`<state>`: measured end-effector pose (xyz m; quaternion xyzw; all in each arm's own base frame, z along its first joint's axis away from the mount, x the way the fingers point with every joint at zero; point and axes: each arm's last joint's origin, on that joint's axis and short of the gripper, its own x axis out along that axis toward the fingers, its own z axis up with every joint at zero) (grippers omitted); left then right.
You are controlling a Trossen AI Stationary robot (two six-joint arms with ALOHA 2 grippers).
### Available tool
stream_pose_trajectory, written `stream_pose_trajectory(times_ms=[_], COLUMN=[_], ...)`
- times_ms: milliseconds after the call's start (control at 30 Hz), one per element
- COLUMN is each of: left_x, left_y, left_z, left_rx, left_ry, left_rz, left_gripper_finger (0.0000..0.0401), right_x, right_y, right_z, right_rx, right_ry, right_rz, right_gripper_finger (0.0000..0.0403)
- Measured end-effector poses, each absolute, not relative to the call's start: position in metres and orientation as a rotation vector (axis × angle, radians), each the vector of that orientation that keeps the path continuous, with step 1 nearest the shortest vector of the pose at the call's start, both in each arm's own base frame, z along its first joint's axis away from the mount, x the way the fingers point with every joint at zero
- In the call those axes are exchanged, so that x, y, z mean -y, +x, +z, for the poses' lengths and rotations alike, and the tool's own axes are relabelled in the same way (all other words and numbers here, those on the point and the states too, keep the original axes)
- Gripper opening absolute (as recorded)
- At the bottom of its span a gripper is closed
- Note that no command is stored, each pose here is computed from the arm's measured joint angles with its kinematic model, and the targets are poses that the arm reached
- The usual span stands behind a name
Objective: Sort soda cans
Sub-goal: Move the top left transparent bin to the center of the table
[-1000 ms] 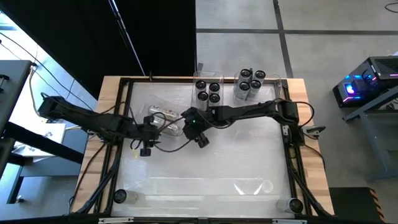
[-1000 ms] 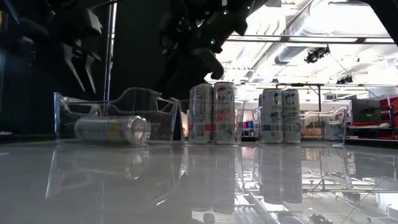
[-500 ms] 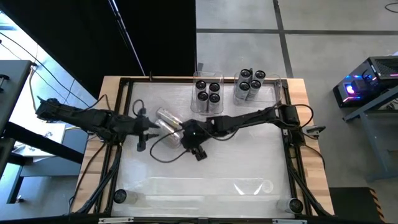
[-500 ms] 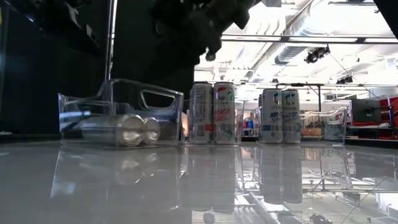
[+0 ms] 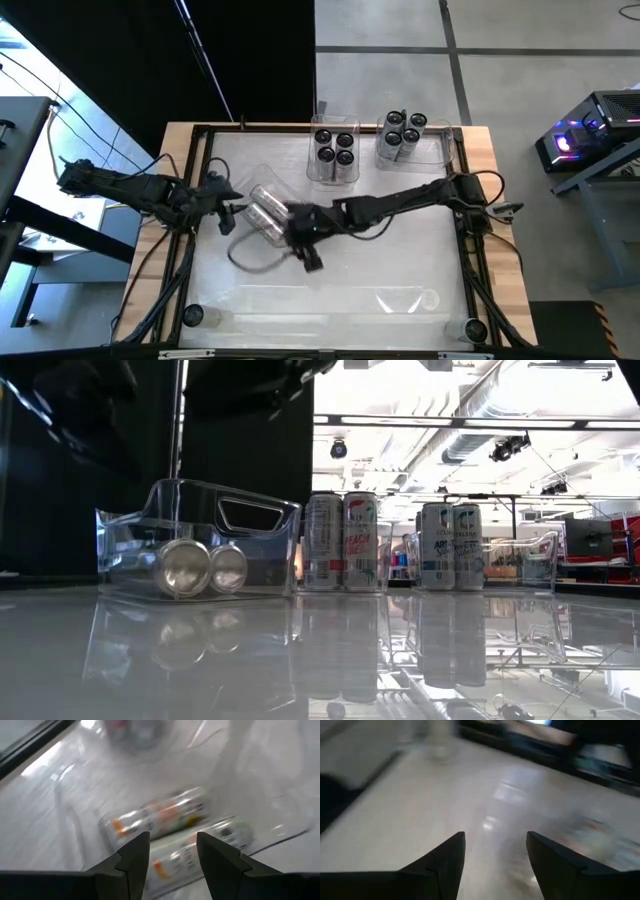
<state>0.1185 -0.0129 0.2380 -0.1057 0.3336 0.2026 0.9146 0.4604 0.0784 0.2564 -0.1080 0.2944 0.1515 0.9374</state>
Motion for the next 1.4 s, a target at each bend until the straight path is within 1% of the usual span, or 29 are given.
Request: stream_pose_trajectory(times_ms=[67, 167, 267, 400, 500, 700, 867, 1033, 1200, 1400], left_x=[0.012, 0.01, 0.008, 0.002, -0.001, -0.005, -0.005, -0.004, -0.004, -0.004], left_y=[0.115, 0.115, 0.117, 0.118, 0.119, 0.121, 0.125, 0.131, 0.139, 0.15], left_z=[0.235, 0.234, 0.234, 0.242, 0.255, 0.271, 0.267, 0.263, 0.254, 0.235], left_rx=[-0.712, -0.733, -0.743, -0.695, -0.639, -0.631, -0.669, -0.697, -0.757, -0.835], left_ry=[-0.238, -0.215, -0.159, -0.193, -0.248, -0.263, -0.27, -0.301, -0.296, -0.242], left_rz=[0.458, 0.469, 0.465, 0.541, 0.589, 0.622, 0.612, 0.632, 0.666, 0.697], left_gripper_finger=[0.0156, 0.0156, 0.0156, 0.0156, 0.0156, 0.0156, 0.0156, 0.0156, 0.0156, 0.0156], right_x=[-0.067, -0.047, -0.023, 0.003, 0.012, 0.03, 0.032, 0.031, 0.022, 0.006], right_y=[0.462, 0.464, 0.467, 0.479, 0.49, 0.509, 0.521, 0.529, 0.524, 0.514], right_z=[0.267, 0.275, 0.279, 0.269, 0.255, 0.223, 0.196, 0.177, 0.169, 0.171], right_rx=[-0.623, -0.657, -0.633, -0.589, -0.554, -0.632, -0.733, -0.795, -0.868, -1.011], right_ry=[-0.197, -0.12, -0.022, 0.042, 0.077, 0.089, 0.067, 0.085, 0.039, 0.031], right_rz=[0.196, 0.135, 0.081, 0.013, -0.035, -0.187, -0.271, -0.298, -0.371, -0.365], right_gripper_finger=[0.0208, 0.0222, 0.0246, 0.0282, 0.0297, 0.03, 0.03, 0.03, 0.03, 0.03])
